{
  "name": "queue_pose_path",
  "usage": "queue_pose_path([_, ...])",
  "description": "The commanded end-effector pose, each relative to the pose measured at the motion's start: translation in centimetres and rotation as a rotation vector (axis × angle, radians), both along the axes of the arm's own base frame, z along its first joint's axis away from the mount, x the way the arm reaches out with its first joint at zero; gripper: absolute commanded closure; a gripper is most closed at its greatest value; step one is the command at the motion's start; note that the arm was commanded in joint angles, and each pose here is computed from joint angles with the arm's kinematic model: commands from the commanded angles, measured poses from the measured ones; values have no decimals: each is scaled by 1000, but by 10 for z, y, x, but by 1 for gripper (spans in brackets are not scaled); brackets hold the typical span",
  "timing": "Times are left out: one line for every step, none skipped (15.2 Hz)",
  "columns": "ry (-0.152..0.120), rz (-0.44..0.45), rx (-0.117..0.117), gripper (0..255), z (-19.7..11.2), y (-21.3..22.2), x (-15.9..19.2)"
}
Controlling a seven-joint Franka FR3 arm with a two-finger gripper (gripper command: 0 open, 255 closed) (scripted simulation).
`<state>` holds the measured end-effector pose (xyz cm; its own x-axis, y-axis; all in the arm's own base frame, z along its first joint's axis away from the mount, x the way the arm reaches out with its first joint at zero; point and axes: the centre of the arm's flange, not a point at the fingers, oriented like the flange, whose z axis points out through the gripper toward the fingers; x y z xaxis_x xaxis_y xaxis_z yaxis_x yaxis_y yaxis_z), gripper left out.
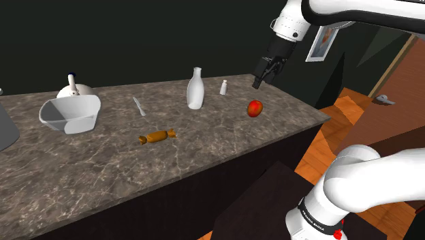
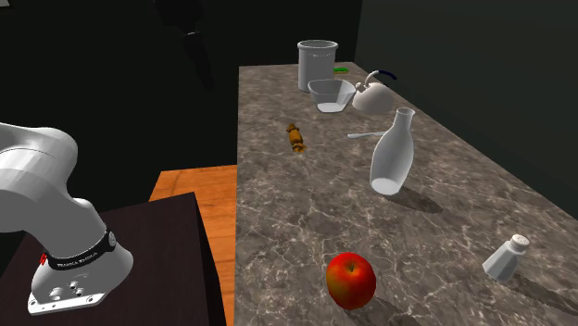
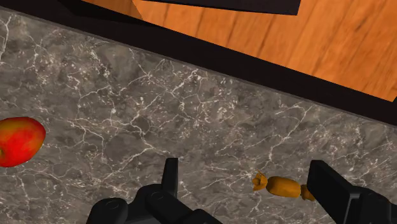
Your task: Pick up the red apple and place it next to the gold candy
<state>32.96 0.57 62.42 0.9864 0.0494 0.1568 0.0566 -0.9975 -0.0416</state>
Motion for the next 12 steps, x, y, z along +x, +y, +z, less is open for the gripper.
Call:
queue_pose_path([0,0,0,0,0,0,0])
queue_pose_path([1,2,-4,0,-6,-10,5])
queue_pose_path([1,3,-8,0,-13,-20,9])
queue_pose_path([2,5,-12,0,-19,-30,14])
queue_pose_path([2,7,-16,0,-26,-40,19])
queue_pose_path([3,9,-21,0,-32,-50,24])
queue_pose_path([3,10,-25,0,-38,-60,28])
queue_pose_path([4,12,-29,0,-44,-70,33])
queue_pose_path([4,14,-33,0,-50,-80,38])
queue_pose_path([5,16,-37,0,-57,-90,43])
queue_pose_path([5,17,-41,0,-63,-100,48])
queue_pose_path([6,19,-45,0,-69,-110,52])
